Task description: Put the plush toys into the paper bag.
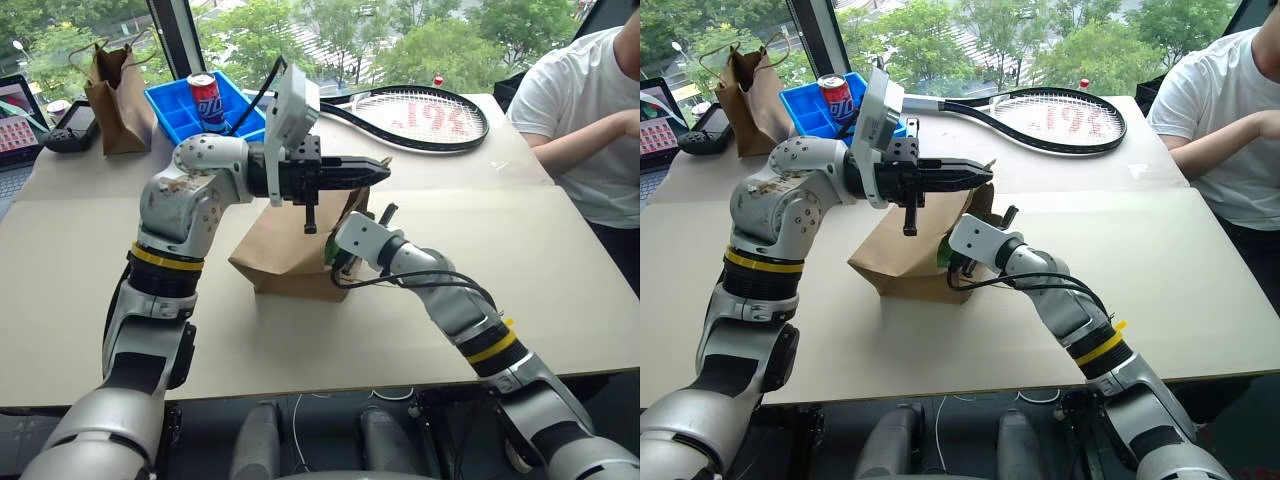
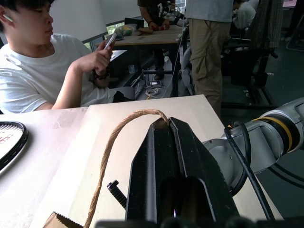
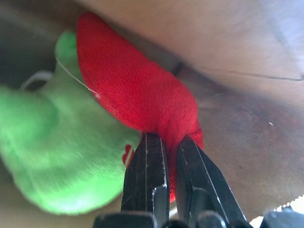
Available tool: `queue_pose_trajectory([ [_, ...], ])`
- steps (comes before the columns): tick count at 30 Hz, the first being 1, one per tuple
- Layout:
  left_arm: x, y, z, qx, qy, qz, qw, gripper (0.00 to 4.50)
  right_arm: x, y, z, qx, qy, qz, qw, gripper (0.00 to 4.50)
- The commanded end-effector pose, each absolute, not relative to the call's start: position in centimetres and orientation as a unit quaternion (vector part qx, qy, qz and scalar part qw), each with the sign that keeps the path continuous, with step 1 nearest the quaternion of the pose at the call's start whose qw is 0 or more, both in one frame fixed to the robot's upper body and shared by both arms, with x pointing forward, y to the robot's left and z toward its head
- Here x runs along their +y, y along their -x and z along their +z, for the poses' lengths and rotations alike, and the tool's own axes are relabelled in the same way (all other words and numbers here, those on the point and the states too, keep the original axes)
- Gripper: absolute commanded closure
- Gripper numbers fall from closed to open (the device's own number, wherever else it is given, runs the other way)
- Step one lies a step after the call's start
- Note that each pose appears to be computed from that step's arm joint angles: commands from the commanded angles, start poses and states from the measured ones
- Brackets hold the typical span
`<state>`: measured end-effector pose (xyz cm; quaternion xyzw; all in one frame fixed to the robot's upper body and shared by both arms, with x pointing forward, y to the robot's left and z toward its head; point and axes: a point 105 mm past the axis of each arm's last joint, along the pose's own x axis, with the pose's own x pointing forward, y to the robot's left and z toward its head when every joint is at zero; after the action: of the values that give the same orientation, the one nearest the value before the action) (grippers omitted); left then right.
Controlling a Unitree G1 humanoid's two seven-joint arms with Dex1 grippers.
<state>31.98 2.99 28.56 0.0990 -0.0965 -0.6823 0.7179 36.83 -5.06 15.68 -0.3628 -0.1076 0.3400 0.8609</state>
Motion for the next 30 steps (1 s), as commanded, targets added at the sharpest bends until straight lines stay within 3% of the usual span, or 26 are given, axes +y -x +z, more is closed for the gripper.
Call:
queue_pose_trajectory([
  [1, 3.2, -31.3, 29.8, -0.124, -0.104, -0.681, 0.714, 4.50, -5.0, -36.0, 17.9, -0.136, 0.317, 0.354, 0.869, 3.64],
  [12, 3.3, -31.4, 29.8, -0.125, -0.100, -0.675, 0.721, 4.50, -7.1, -35.2, 17.8, -0.087, 0.290, 0.377, 0.875, 0.02],
  [23, 3.5, -31.6, 29.7, -0.124, -0.104, -0.673, 0.721, 4.50, -12.7, -33.4, 18.3, -0.023, 0.264, 0.386, 0.884, 0.02],
  [27, 3.4, -31.6, 29.7, -0.125, -0.102, -0.673, 0.721, 4.50, -17.0, -32.4, 17.9, 0.043, 0.170, 0.354, 0.919, 0.02],
  [30, 3.4, -31.6, 29.7, -0.126, -0.101, -0.674, 0.721, 4.50, -20.6, -31.5, 15.0, 0.140, 0.090, 0.307, 0.937, 0.02],
])
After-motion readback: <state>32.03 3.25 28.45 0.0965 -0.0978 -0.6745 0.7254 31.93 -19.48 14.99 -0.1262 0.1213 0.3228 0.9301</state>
